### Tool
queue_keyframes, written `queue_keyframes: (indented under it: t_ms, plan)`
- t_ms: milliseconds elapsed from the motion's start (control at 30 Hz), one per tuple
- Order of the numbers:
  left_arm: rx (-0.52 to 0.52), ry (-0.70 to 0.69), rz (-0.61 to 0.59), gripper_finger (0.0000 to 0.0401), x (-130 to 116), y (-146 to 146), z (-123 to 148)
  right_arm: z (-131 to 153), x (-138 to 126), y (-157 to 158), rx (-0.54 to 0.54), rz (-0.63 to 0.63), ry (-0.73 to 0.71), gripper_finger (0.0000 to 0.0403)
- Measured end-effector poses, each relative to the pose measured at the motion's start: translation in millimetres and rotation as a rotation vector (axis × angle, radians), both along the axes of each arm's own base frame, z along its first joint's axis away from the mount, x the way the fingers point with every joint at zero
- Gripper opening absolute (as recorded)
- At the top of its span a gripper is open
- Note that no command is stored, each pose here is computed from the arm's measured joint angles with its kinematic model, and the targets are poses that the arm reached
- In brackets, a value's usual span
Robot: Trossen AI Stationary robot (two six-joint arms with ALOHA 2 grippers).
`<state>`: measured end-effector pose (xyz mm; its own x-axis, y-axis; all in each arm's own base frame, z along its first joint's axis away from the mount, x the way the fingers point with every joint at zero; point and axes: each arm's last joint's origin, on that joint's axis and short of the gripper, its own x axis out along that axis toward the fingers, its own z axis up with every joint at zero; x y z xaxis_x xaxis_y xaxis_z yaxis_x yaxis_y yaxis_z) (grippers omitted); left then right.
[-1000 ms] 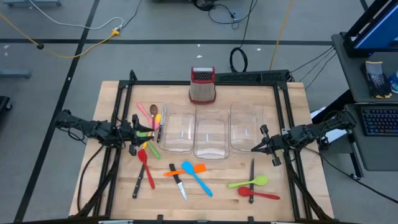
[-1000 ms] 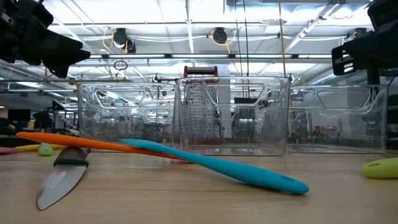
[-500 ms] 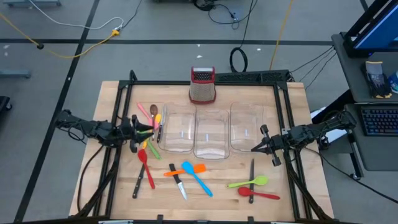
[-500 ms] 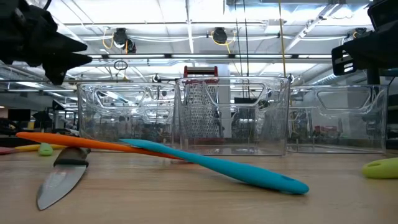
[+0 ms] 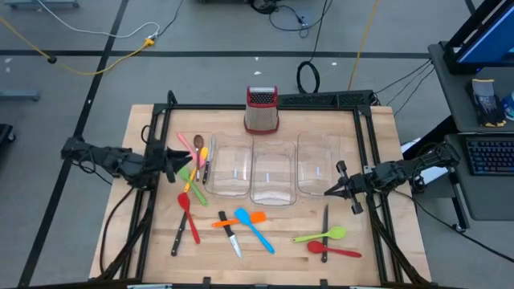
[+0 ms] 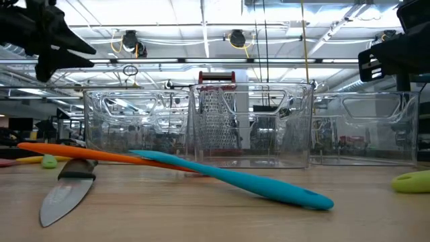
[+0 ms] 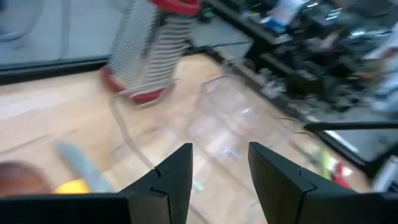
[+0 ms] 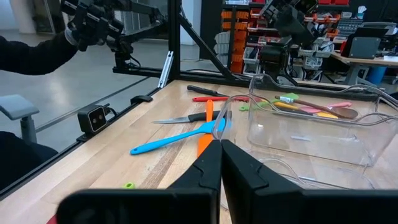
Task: Pick & Place Kitchen Items
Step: Put the wooden serving spoon into the right transparent bin
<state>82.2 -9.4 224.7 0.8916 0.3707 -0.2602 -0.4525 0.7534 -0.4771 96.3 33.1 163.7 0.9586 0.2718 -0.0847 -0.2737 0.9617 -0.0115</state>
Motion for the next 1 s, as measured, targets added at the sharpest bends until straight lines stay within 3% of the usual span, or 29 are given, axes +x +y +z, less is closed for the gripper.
queue_keyframes:
  t_ms: [200,433,1000]
  plan:
    - [-0.155,0.224,0.150,0.0158,10,-2,8,5,0,0,0.067,-0.005,-0.037,0.0004]
    - [-0.341,0.566,0.283,0.0159,21,-4,-10,8,0,0,0.069,-0.004,-0.069,0.0004]
    - [-0.218,0.794,0.278,0.0159,49,4,-29,8,0,0,0.068,-0.003,-0.075,0.0004]
